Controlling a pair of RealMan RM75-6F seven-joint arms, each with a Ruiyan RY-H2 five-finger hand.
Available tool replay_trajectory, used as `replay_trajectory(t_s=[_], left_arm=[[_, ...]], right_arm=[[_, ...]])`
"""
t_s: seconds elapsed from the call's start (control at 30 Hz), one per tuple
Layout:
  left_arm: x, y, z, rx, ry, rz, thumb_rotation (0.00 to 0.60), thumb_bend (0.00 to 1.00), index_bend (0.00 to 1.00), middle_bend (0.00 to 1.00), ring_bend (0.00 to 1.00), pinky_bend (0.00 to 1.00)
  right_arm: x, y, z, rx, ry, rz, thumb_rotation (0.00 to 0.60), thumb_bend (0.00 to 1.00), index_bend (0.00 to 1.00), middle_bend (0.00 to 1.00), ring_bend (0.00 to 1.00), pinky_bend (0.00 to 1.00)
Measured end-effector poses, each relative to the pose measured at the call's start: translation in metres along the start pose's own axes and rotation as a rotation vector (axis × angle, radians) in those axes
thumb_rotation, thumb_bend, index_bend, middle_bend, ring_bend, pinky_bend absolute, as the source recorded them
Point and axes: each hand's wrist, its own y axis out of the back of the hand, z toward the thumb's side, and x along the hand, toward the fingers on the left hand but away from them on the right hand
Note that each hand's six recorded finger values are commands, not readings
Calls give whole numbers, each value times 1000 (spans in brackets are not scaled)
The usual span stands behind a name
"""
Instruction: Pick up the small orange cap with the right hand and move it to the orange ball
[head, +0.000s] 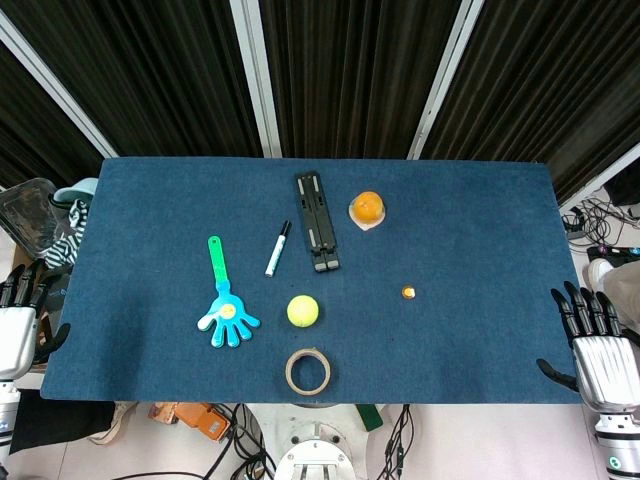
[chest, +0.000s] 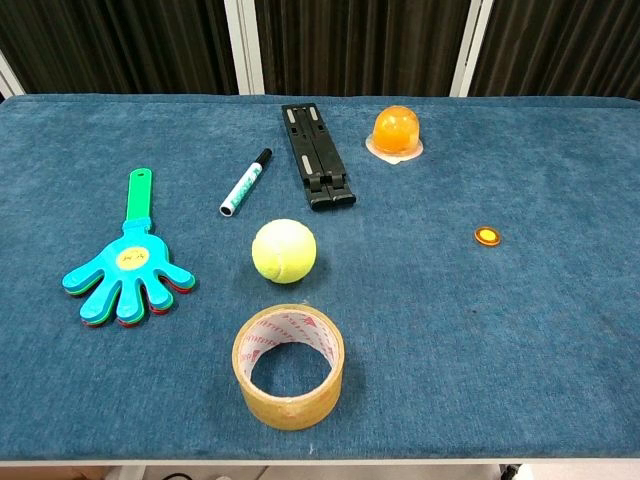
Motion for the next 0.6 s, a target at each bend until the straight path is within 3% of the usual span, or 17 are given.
replay_trajectory(t_s=[0.6], left_arm=[[-2,1,0,0,5,3,600,230,186,28,14,176]], right_arm=[[-2,-3,0,-6,5,14,600,168,54,0,71,46]])
